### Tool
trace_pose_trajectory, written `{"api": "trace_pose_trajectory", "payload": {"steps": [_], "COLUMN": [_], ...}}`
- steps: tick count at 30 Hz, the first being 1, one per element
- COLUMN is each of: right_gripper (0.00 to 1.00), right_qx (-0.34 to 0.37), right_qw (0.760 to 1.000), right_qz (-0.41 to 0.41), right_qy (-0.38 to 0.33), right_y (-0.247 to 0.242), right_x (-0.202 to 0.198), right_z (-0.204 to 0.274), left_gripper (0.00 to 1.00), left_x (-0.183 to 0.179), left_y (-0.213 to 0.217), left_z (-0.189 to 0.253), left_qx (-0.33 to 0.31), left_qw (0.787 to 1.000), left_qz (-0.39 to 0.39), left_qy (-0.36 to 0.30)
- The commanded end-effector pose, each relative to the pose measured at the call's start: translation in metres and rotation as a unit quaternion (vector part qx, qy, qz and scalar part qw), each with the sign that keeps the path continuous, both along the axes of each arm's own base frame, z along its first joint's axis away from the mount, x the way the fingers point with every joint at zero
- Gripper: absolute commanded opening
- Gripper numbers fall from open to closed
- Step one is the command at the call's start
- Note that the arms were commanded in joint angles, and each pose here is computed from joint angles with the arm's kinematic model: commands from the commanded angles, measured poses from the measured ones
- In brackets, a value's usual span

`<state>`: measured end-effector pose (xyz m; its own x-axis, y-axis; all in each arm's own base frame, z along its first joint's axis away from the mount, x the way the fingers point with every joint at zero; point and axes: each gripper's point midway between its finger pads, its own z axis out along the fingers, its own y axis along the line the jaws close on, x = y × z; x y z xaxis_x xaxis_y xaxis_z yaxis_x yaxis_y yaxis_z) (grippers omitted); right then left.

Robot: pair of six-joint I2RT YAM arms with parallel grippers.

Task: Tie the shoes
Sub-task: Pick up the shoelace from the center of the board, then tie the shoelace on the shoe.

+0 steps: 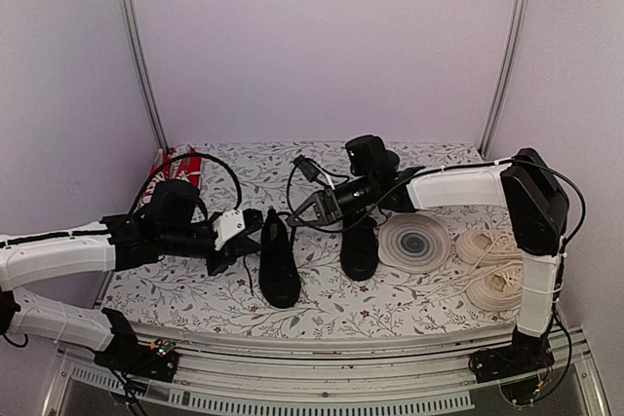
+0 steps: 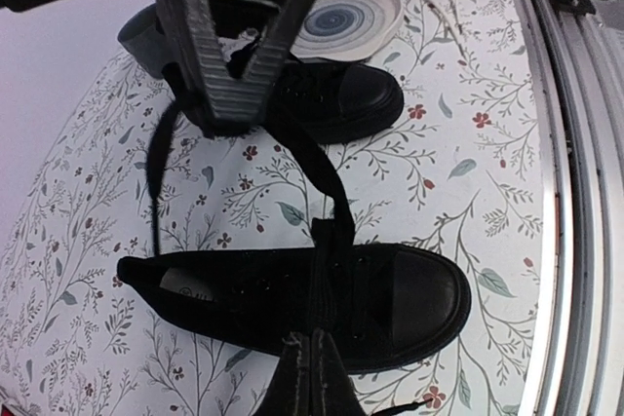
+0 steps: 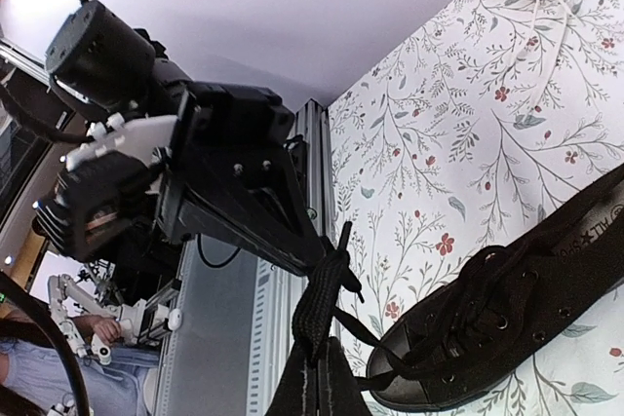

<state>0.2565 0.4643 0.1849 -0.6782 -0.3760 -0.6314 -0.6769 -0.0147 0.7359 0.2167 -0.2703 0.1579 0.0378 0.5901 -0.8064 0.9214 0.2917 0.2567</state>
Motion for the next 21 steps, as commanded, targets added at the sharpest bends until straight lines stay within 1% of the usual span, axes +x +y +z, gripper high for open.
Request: {"api": "trace_pose_trajectory", "payload": {"steps": [1, 4, 7, 10, 12, 13, 16, 18, 21], "right_gripper": [0.01, 0.01, 0.01, 0.01, 0.01, 0.01, 0.01, 0.01, 0.01], "right_qx": [0.036, 0.051, 0.066, 0.064, 0.062, 0.062, 0.062, 0.063, 0.063], "right_qw": [0.999, 0.997, 0.995, 0.994, 0.994, 0.993, 0.993, 0.992, 0.992], "right_qz": [-0.020, -0.050, -0.069, -0.089, -0.095, -0.096, -0.101, -0.106, -0.109], "right_qy": [-0.001, -0.006, -0.006, 0.004, 0.005, 0.006, 0.007, 0.005, 0.002], "right_y": [0.010, 0.016, 0.021, 0.023, 0.023, 0.024, 0.024, 0.023, 0.022], "right_x": [0.014, 0.028, 0.037, 0.044, 0.046, 0.047, 0.048, 0.049, 0.050], "right_z": [0.020, 0.025, 0.029, 0.024, 0.021, 0.020, 0.020, 0.020, 0.021], "left_gripper": [0.00, 0.00, 0.00, 0.18, 0.38, 0.44, 0.57, 0.65, 0.69], "left_x": [-0.018, -0.033, -0.037, -0.032, -0.024, -0.017, 0.011, 0.020, 0.033], "left_y": [-0.007, -0.009, -0.012, -0.015, -0.019, -0.020, -0.018, -0.020, -0.019], "left_z": [-0.019, -0.036, -0.046, -0.049, -0.050, -0.050, -0.044, -0.038, -0.038], "left_qx": [0.038, 0.062, 0.073, 0.071, 0.058, 0.051, 0.017, -0.021, -0.053], "left_qw": [0.998, 0.994, 0.992, 0.993, 0.995, 0.996, 0.995, 0.992, 0.988], "left_qz": [-0.044, -0.080, -0.089, -0.076, -0.050, -0.026, 0.063, 0.092, 0.125], "left_qy": [0.024, 0.039, 0.042, 0.051, 0.060, 0.064, 0.071, 0.079, 0.070]}}
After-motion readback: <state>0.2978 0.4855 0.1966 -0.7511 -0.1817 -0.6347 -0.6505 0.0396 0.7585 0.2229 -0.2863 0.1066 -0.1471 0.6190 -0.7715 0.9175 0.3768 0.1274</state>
